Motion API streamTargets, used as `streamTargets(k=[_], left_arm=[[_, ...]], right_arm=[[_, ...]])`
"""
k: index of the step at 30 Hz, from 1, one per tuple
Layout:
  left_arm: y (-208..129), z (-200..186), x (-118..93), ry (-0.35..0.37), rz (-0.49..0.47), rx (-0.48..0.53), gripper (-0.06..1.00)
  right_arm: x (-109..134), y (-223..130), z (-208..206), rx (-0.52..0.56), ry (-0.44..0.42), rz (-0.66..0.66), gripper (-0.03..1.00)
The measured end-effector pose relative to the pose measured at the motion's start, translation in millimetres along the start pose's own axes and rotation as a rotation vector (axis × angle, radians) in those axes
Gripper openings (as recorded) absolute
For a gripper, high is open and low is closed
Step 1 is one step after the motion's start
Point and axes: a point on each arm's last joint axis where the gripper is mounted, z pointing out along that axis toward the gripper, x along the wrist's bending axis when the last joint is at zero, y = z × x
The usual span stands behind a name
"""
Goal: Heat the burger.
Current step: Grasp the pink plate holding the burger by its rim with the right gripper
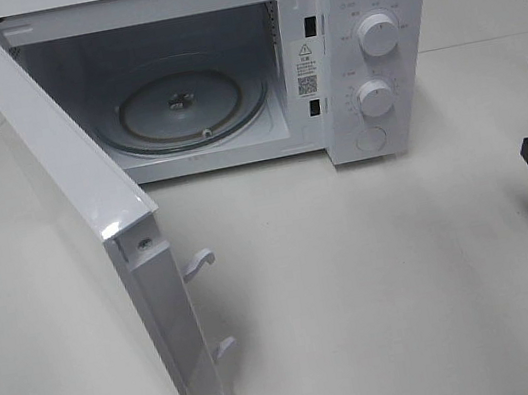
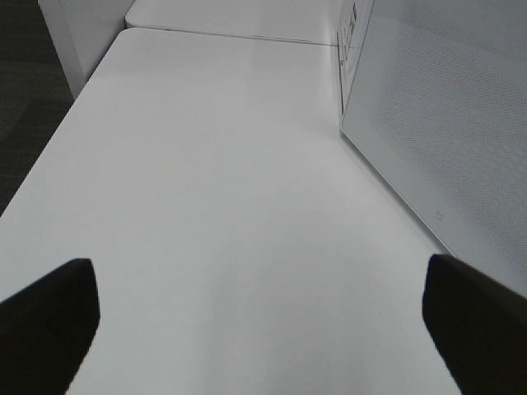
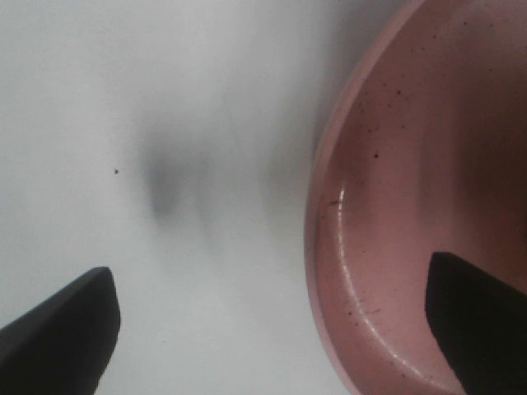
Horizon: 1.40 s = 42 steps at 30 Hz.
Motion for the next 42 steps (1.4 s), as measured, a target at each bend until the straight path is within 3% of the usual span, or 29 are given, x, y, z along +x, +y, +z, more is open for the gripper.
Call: streamTargets(k=[8, 16, 22, 28, 30, 42], left_arm=[[0, 0, 0, 0.000, 0.000, 0.000, 0.99], [0, 0, 0, 0.000, 0.000, 0.000, 0.99], [0, 0, 0, 0.000, 0.000, 0.000, 0.99], [0, 0, 0, 0.000, 0.000, 0.000, 0.99], [0, 0, 0, 0.000, 0.000, 0.000, 0.99], [0, 0, 0, 0.000, 0.000, 0.000, 0.99]], right_arm=[[-15, 0, 8, 0.016, -0.003, 0.006, 0.96], [-12, 0, 26, 0.073, 0.015, -0.019, 0.94], [-12, 2, 28, 0.052, 0.016, -0.020, 0.92], [-11, 2, 34, 0.072, 0.024, -0.038, 0.84], [-10, 2, 36, 0.077, 0.032, -0.037, 0.77], [-9, 2, 38, 0.085, 0.035, -0.056, 0.74]])
